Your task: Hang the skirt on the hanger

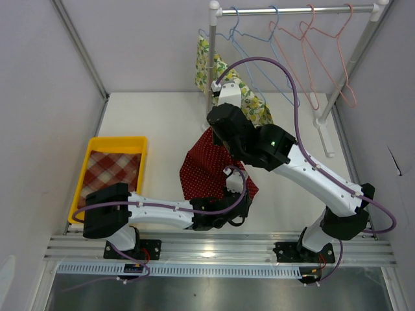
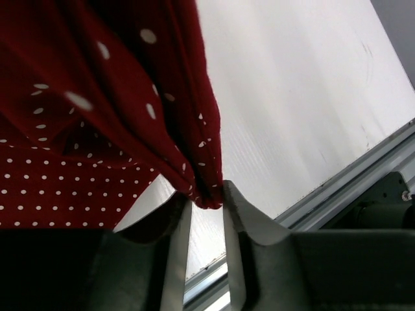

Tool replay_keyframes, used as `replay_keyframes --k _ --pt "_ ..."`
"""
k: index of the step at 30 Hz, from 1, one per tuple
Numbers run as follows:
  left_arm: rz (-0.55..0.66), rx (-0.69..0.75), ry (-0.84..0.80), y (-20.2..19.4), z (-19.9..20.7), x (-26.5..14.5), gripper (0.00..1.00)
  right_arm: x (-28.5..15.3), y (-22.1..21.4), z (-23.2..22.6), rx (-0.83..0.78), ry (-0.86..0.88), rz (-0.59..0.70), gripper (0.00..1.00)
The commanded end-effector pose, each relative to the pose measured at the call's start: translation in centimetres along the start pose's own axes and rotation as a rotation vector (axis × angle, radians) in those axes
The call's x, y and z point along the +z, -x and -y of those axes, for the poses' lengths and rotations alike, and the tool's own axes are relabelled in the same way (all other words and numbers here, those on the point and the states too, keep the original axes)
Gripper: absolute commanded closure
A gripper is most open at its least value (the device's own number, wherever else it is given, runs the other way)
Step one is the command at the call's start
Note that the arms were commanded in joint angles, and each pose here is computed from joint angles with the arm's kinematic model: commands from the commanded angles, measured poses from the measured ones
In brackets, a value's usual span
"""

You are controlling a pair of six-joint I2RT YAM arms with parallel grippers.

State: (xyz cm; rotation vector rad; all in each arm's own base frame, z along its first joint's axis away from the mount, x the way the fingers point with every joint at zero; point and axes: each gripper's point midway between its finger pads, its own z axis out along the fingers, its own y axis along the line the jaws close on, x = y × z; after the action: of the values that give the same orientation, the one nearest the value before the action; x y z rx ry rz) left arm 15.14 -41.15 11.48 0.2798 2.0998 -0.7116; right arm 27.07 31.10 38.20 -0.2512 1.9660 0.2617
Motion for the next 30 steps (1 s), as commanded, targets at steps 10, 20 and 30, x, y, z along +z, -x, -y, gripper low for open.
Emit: replay_keyframes --k 10,20,30 --pt "0.049 -0.034 -0.045 2.5 0.8 -2.1 1.0 -1.6 2.9 1.9 0.019 -0.053 0.084 1.0" --pt "0.071 -0.064 -0.042 6.4 -4.0 -11.1 1.0 -2.7 5.1 7.2 0.035 -0.126 0.119 1.0" --pt "0.215 -0.042 0.118 17.7 -9.3 -22.4 1.0 -7.1 7.4 11.7 0.097 -0.157 0.202 1.0"
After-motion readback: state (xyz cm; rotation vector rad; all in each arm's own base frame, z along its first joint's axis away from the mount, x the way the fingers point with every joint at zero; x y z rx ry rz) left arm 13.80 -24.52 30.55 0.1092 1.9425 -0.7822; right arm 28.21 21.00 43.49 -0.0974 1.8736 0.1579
